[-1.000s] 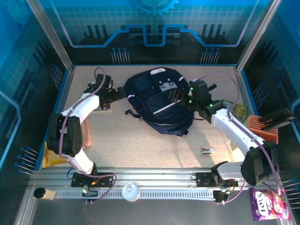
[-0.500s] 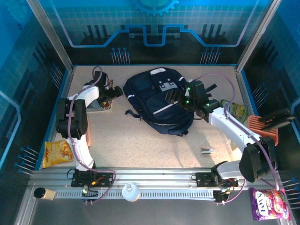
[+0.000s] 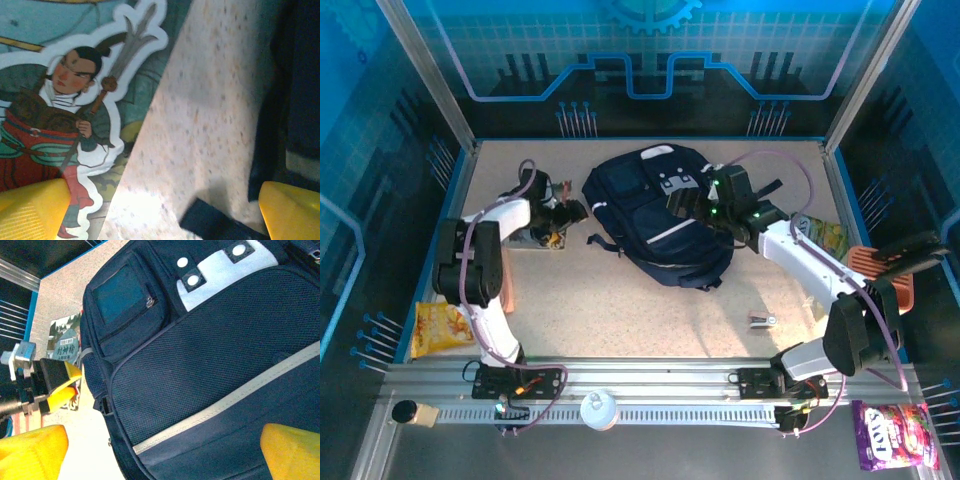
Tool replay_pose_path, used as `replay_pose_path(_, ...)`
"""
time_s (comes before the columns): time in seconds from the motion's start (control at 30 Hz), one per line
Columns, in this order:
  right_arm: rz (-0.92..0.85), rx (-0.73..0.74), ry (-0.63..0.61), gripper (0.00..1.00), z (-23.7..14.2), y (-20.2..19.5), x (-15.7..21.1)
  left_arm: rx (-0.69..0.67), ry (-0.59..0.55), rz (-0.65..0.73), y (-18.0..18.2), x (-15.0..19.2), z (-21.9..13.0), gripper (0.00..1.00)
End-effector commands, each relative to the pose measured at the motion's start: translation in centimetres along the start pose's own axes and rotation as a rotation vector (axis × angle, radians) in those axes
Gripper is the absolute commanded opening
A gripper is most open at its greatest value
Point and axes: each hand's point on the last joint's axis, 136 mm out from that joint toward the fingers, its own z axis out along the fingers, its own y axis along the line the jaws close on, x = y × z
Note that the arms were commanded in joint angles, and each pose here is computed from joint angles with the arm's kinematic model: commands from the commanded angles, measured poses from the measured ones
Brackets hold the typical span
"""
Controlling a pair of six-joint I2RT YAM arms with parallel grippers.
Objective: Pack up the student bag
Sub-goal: Move the book to the top-left of the table.
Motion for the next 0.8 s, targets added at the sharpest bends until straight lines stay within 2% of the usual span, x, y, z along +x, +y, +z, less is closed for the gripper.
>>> replay_pose_path(0.0,-0.036,-0.026,0.010,0.99,0.5,1.6,-0.1,0.042,0.132,-0.153,-0.3,5.8,0.2,0.99)
replay_pose_path(0.2,-0.056,-0.033,0.037,0.99,1.7,2.6,0.4,0.071,0.189,-0.254,-1.1,12.3,0.5,0.99)
replay_pose_path(0.3,-0.066,-0.034,0.049,0.98,2.2,3.1,0.6,0.126,0.185,-0.295,-2.2,13.8,0.2,0.99)
replay_pose_path(0.4,-0.079,-0.036,0.057,0.98,2.5,3.6,0.8,0.186,0.162,-0.270,-3.9,13.3,-1.1,0.99)
replay_pose_path(0.53,-0.099,-0.033,0.061,0.98,2.7,4.1,1.0,0.136,0.076,-0.128,-4.7,11.1,-3.8,0.99)
replay_pose_path(0.63,-0.112,-0.031,0.060,0.98,2.8,4.4,1.3,0.078,0.025,-0.089,-3.4,9.5,-4.9,0.99)
replay_pose_path(0.77,-0.118,-0.030,0.070,0.98,3.0,4.6,1.9,0.038,0.006,-0.138,-0.6,8.6,-5.3,0.99)
